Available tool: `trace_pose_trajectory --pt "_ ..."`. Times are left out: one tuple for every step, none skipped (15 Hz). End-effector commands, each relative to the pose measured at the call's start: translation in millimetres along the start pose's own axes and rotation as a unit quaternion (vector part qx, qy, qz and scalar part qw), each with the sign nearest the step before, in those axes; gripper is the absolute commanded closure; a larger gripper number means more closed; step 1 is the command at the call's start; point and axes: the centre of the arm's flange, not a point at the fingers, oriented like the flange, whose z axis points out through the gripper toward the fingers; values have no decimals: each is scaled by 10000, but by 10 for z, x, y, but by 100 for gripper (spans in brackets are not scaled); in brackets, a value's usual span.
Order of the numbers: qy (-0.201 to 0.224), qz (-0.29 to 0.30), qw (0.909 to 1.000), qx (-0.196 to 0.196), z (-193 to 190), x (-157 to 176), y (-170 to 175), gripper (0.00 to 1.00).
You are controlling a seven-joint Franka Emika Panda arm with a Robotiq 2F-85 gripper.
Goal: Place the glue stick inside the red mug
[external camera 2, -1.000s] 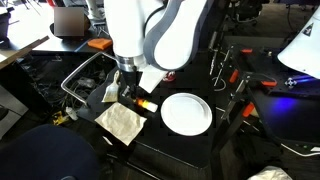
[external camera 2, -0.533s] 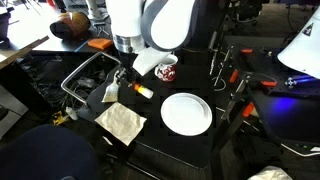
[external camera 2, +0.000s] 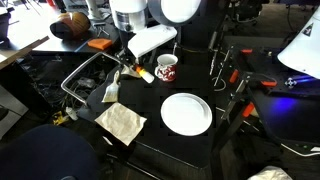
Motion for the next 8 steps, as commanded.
trace_pose_trajectory --pt "76 393 9979 -506 -374 -68 95 92" --pt "122 482 9967 -640 -417 -59 98 92" --pt "191 561 9952 -779 -457 -60 104 92" --pt "254 629 9936 -902 -488 -61 108 92" --pt "328 701 9917 -1031 -517 -60 108 92" --pt "414 769 9893 -1167 -543 -56 116 92" --pt "498 830 9867 -1303 -567 -56 123 92" --pt "620 898 9832 -1465 -585 -59 124 92"
